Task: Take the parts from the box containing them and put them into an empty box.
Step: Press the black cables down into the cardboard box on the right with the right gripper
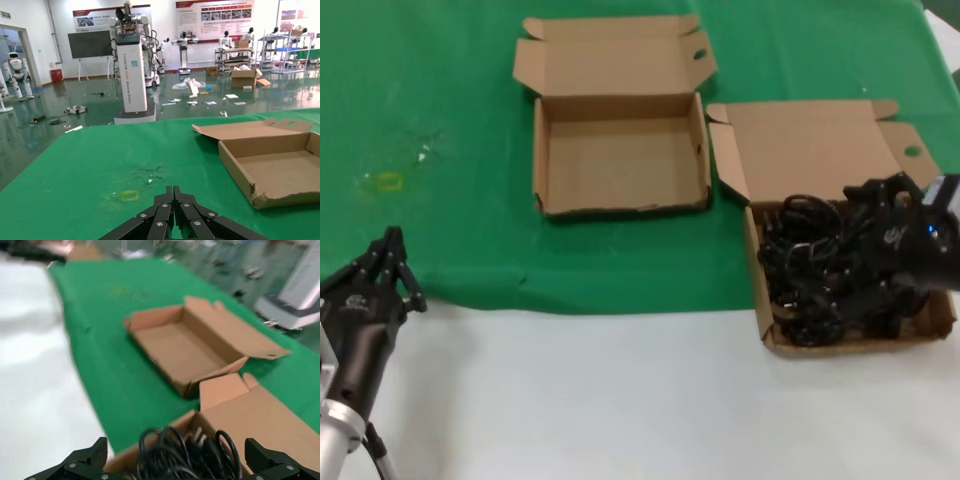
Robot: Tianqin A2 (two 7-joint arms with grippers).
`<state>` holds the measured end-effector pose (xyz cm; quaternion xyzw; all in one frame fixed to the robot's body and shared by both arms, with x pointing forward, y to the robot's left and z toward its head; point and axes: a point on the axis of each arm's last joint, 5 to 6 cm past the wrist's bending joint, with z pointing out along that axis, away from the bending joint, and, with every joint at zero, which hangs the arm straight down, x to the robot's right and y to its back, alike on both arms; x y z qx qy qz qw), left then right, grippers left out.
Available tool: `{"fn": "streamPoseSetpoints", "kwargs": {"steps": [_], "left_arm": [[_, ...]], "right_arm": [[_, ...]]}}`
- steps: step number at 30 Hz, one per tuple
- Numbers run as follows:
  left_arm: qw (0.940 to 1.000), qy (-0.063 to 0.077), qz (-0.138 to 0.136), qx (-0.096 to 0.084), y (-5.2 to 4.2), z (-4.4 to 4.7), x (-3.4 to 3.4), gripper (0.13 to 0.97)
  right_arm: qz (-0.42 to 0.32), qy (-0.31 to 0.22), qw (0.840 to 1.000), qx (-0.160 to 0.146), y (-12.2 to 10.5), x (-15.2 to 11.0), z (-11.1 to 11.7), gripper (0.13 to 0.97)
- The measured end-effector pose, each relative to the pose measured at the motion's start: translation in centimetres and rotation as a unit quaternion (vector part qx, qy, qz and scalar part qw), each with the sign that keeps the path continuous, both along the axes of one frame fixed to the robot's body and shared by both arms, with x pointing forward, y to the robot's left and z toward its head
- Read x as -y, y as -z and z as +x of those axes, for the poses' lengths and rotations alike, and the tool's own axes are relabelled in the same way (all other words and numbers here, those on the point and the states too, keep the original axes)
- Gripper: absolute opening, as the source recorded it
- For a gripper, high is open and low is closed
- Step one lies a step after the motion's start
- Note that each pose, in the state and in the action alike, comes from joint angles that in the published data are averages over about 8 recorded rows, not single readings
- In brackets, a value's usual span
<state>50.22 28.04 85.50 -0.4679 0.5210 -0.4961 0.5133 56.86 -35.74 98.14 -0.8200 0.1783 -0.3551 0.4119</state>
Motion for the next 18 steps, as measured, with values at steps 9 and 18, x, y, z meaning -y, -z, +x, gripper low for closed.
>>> {"fn": "streamPoseSetpoints", "kwargs": {"steps": [9,18], "left_arm": [[1.0000,0.000,0.000,0.000,0.00,0.00,0.00,0.144],[1.0000,0.000,0.000,0.000,0.00,0.00,0.00,0.144]], "right_arm": [[-0.140,-0.084,0.986,-0.018,-3.0,1.5,4.5,0.966],[-0.244,-0.169,0.955,-0.017,-4.8,0.9,8.6,0.966]]}}
